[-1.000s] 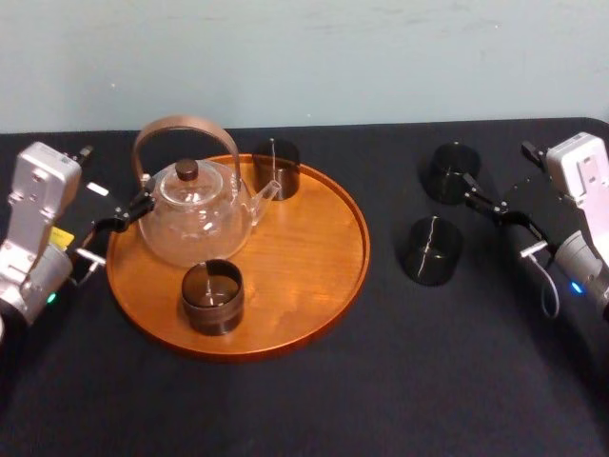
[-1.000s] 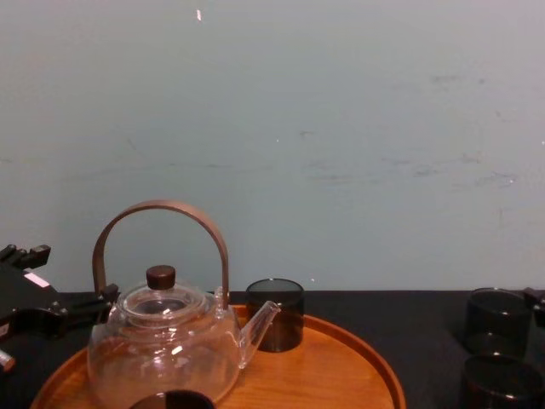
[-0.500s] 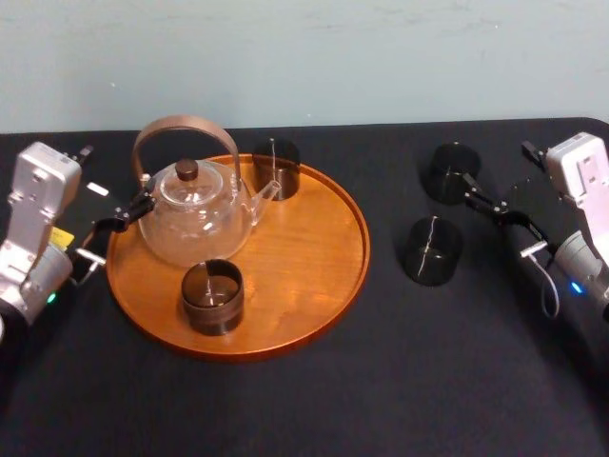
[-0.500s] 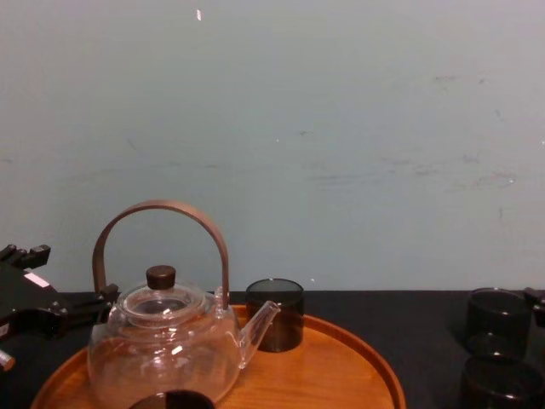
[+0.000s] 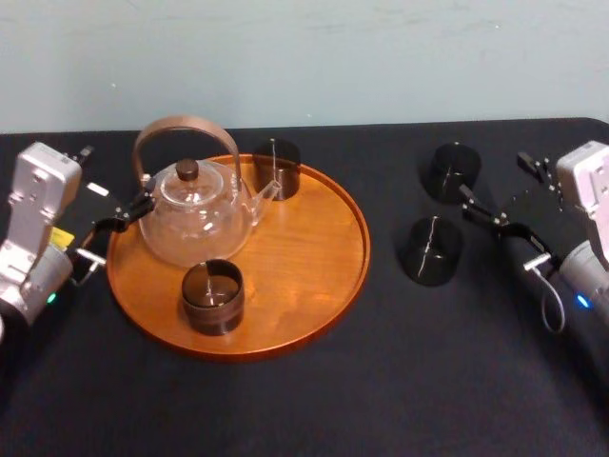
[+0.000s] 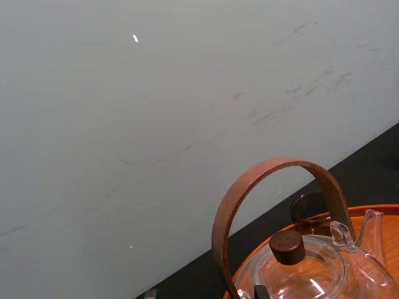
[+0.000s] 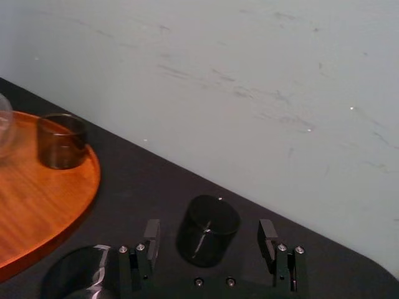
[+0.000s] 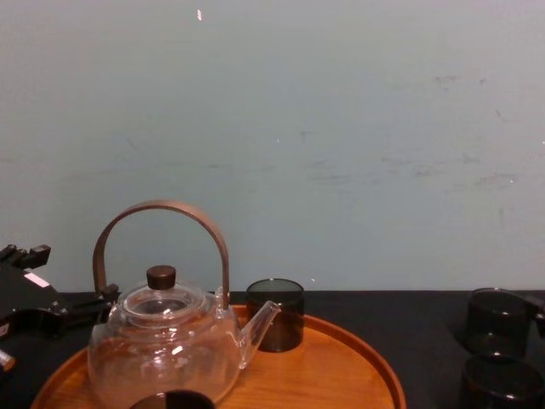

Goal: Pick up the glass from the table and place it on the tray.

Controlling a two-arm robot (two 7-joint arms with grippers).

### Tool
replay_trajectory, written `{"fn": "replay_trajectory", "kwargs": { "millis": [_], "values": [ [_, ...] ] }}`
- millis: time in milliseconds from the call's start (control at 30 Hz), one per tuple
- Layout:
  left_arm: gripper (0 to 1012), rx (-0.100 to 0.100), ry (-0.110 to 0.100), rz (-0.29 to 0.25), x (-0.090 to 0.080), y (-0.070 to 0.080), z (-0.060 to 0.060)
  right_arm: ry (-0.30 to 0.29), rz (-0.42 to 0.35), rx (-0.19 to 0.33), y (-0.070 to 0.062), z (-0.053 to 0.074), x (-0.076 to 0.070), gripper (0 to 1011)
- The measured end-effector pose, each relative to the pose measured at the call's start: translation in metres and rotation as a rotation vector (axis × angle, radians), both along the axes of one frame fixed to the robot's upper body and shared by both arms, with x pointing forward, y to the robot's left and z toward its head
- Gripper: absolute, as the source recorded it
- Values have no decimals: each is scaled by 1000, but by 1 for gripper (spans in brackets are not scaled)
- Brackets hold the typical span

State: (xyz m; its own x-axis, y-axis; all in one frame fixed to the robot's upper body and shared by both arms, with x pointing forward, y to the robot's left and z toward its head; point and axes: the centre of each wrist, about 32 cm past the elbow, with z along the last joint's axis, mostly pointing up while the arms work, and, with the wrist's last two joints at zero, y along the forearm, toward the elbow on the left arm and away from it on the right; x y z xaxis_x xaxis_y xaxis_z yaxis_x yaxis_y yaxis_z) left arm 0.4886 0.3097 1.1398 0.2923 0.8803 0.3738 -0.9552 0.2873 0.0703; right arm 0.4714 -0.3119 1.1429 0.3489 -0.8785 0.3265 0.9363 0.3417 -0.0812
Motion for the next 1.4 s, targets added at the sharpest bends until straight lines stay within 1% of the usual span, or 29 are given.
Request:
{"fn": "replay_trajectory", "kwargs": {
  "millis": [100,200,233,400,533,733,933,1100,1400],
  "values": [
    [1009,0,0,0,0,0,0,4,14,7,-1,1,-7,1002],
    [1010,0,0,0,0,0,0,5,31,11,-1,1,-17,1002],
    [1010,0,0,0,0,0,0,6,40,13,-1,1,-23,1002],
    [1009,0,0,0,0,0,0,19,64,21,1,0,-37,1002],
    [1010,0,0,0,0,0,0,46,97,47,2,-2,-50,1002],
    [1010,0,0,0,0,0,0,88,121,49,6,-6,-63,1002],
    [1010,0,0,0,0,0,0,119,133,52,8,-11,-66,1002],
    [1010,0,0,0,0,0,0,144,136,60,11,-16,-64,1002],
    [1009,0,0,0,0,0,0,168,141,65,13,-23,-59,1002]
  ]
}}
